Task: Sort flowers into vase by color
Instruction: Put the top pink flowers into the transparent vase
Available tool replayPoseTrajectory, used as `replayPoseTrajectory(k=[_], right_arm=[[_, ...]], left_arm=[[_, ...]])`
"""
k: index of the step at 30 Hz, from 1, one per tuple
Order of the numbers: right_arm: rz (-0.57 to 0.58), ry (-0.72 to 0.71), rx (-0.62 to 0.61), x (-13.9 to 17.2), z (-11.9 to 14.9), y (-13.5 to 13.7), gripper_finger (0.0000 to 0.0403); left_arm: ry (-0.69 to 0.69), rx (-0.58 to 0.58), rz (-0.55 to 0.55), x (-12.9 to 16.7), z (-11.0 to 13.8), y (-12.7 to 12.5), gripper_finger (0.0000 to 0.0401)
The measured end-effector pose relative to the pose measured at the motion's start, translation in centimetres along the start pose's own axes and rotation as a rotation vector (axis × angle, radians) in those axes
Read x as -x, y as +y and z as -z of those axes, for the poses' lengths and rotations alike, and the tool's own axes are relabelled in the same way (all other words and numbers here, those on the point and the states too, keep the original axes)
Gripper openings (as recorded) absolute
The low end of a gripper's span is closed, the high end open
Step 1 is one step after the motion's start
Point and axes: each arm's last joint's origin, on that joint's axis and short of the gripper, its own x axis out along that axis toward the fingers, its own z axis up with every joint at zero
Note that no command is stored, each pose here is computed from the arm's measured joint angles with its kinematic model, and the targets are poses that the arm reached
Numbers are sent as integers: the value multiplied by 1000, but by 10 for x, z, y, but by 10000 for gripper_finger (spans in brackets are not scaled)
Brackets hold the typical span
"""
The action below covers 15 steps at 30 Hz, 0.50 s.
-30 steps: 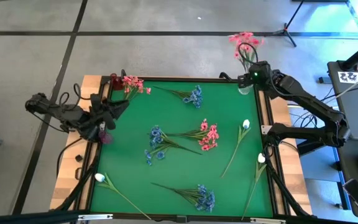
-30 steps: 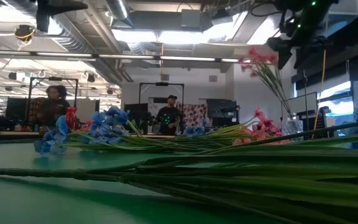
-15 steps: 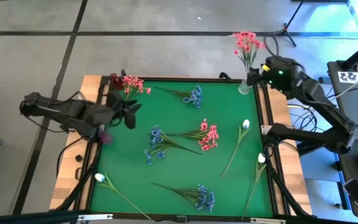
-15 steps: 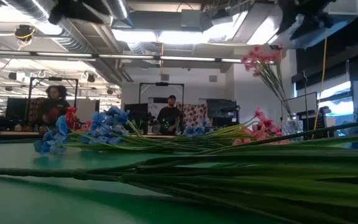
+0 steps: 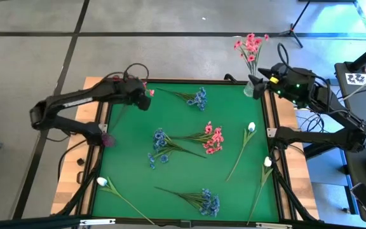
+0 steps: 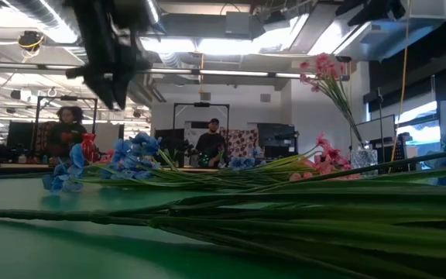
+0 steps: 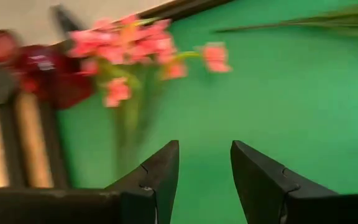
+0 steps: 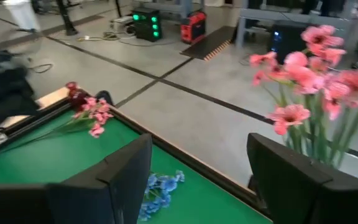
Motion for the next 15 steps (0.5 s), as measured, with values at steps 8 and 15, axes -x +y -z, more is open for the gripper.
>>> replayPoseTrajectory(k=[8,15], right_arm=[[-108,-36,14,1,-3,14,264],[-138,-30,-39,3,-2,17,264]], left_arm=[[248,55,-150,-68,-21,24,141],[375,52,-197,-113,-30,46,141]])
